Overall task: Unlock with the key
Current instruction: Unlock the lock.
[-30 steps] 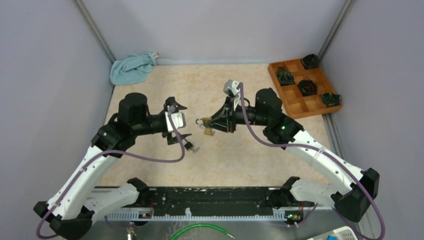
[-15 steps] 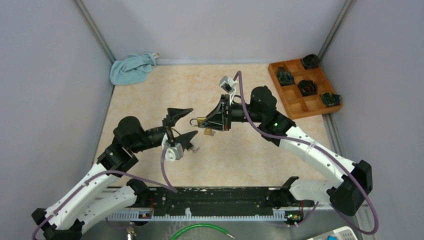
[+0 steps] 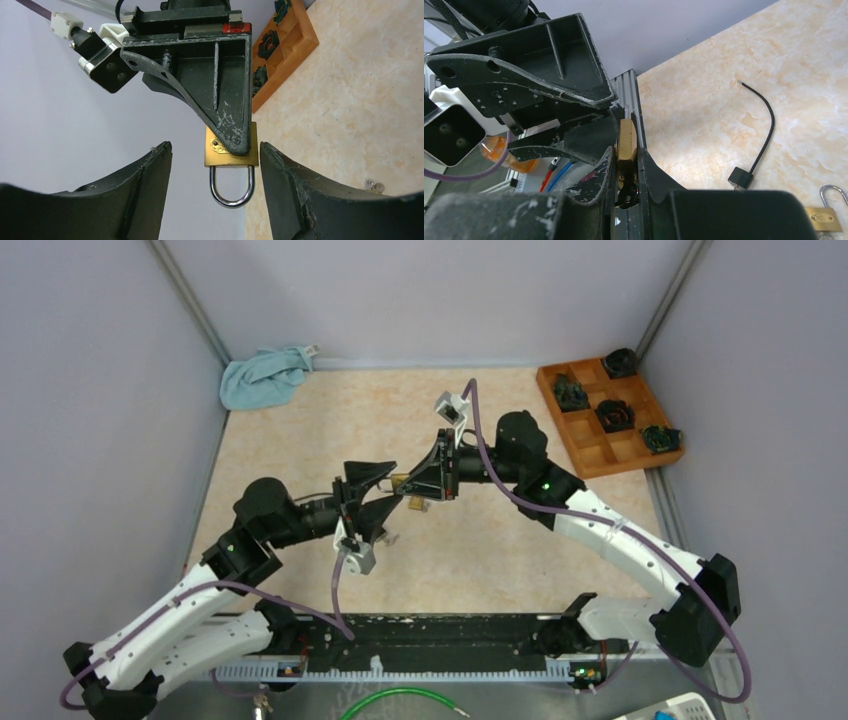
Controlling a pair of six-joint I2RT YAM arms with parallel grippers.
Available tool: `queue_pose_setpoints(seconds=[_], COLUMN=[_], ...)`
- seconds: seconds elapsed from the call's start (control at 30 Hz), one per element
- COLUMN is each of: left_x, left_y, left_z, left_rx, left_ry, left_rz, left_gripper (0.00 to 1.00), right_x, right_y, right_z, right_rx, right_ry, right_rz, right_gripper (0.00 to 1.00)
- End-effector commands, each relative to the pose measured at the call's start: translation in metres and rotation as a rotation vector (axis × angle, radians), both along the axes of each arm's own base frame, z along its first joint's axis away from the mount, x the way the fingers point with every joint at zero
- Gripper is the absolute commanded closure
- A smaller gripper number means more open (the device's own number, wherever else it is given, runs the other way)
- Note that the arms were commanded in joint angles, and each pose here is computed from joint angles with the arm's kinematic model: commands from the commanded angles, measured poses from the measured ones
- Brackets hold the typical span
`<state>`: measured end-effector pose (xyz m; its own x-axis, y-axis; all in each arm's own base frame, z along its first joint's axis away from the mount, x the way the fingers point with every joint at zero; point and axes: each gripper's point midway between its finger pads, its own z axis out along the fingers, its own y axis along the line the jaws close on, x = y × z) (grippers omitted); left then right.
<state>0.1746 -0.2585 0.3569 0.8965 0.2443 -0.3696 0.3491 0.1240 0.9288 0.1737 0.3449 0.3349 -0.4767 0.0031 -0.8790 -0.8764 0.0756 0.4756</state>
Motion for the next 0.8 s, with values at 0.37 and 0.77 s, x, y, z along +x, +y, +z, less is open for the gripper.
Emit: queue_pose_setpoints(seconds=[0.37,0.77], left_x=[0.003,0.004], left_y=[-0.003,-0.002], left_z=[-0.02,-0.029], left_rx=[0.066,0.091], left_ry=[-0.001,-0.014], left_rz=[0.003,0.006], left_gripper=[0.5,0.71], right_x=[-0.01,-0.013], right_y=[0.006,0.013], right_z=[0.037,0.037], right_rx=[0.084,0.072], right_ry=[-0.096,-0.106], right_rz=[0.043,0.055], right_gripper=[1.0,1.0])
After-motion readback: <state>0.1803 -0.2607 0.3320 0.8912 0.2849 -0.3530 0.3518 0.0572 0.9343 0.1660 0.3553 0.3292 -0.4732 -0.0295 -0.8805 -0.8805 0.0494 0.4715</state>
